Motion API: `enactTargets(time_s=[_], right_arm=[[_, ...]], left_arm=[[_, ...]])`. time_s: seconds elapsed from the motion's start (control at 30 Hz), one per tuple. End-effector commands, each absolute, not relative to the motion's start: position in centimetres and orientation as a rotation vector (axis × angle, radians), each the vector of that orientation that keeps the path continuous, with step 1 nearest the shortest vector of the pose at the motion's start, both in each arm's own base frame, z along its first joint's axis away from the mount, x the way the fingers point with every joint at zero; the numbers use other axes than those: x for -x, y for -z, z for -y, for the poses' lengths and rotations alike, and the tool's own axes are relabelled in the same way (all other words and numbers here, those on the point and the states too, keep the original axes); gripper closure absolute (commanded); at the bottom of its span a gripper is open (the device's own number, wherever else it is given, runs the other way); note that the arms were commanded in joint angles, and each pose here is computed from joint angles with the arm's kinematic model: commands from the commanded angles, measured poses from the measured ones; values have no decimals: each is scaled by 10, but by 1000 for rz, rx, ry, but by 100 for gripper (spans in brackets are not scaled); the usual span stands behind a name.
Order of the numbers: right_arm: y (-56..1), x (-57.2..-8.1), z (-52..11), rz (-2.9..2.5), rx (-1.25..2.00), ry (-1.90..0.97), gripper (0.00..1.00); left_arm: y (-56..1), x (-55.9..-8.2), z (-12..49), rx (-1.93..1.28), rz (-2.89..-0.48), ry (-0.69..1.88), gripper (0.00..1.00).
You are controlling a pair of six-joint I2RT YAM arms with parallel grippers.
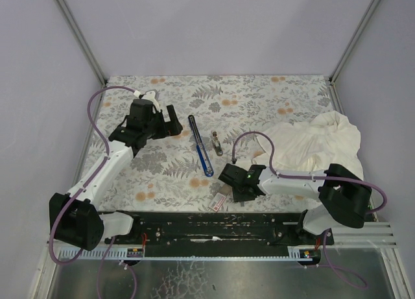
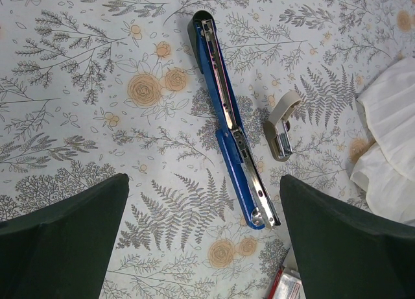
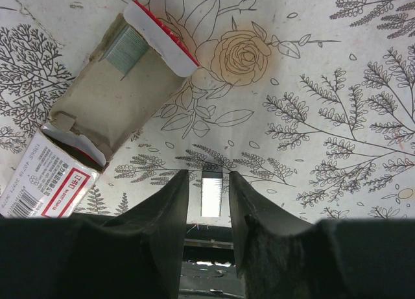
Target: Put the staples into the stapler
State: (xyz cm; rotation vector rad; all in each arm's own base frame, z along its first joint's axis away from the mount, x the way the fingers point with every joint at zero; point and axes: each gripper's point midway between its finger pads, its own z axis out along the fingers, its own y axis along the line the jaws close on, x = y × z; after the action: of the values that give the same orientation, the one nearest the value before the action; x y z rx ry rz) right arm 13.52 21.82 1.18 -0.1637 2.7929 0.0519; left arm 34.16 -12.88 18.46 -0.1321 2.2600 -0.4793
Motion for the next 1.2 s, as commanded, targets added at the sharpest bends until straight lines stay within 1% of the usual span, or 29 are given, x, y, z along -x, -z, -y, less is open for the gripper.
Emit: enactTargets(time_s=[0.0, 0.27, 0.43, 0.63, 1.0, 1.17], right_arm=[[-16, -138, -226, -2773, 148, -56, 66], [-9, -132, -218, -2791, 154, -4, 71], [-10, -134, -216, -2777, 150, -3, 77], [-25, -143, -227, -2717, 171, -89, 80], [-112, -234, -288, -2413, 259, -319, 82], [-128, -272, -315, -2327, 291, -362, 82]], left_arm=[[-197, -351, 126, 118, -2189, 491, 0], [-197, -352, 125, 128, -2188, 501, 0], [-196, -352, 122, 136, -2187, 497, 0], [-194, -353, 120, 146, -2189, 496, 0], [-193, -353, 115, 162, -2182, 486, 0], [-192, -354, 112, 172, -2181, 479, 0]])
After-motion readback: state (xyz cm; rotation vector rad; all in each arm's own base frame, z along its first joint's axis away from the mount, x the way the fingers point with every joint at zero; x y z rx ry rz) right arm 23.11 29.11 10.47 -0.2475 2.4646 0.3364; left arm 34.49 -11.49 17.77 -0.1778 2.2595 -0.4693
